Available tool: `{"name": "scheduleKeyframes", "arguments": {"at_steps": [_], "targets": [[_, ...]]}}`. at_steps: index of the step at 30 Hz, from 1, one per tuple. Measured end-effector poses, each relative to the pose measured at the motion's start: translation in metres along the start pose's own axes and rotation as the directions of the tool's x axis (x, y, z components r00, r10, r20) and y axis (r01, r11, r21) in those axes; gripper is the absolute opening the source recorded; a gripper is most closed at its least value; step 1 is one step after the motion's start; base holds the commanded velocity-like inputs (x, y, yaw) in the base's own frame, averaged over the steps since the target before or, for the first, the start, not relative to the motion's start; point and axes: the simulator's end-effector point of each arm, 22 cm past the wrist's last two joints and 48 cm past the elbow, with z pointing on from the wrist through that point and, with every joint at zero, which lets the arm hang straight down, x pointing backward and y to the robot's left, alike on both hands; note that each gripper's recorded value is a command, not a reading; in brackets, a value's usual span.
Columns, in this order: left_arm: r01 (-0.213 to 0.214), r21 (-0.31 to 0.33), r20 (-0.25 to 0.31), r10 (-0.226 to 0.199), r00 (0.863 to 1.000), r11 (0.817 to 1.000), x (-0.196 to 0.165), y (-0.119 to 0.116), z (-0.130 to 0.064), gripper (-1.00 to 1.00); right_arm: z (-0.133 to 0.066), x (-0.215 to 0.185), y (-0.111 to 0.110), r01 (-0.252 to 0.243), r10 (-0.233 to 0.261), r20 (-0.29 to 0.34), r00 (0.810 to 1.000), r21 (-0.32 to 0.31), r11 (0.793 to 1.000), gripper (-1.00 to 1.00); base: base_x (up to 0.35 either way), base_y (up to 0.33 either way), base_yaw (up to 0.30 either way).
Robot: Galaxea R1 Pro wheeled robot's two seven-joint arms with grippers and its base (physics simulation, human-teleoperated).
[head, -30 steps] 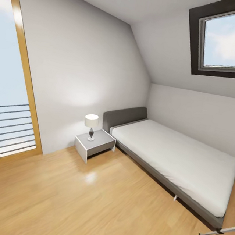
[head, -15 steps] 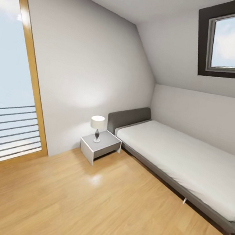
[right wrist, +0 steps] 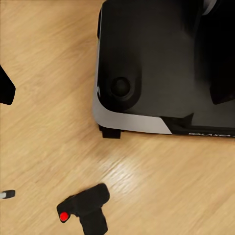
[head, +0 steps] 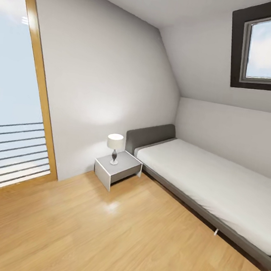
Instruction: Attach the digital camera to the camera tripod in the bedroom.
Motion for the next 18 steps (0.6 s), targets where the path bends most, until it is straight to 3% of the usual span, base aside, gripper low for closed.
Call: {"name": "scheduleKeyframes", "arguments": {"at_steps": [7, 18], "targets": [[0.000, -0.001, 0.001, 0.000, 1.000, 1.000, -0.0006, 0.0006, 0.0000, 1.00, 0.0000, -0.0003, -0.0002, -0.001, 0.001, 0.001, 1.000, 0.003, 1.000, 1.00, 0.000, 0.006, -0.123], [0.000, 0.002, 0.006, 0.000, 1.000, 1.000, -0.0025, -0.0001, 0.0001, 1.00, -0.0005, -0.0023, -0.0002, -0.002, 0.002, 0.006, 1.000, 0.004, 1.000, 1.00, 0.000, 0.001, -0.221]]}}
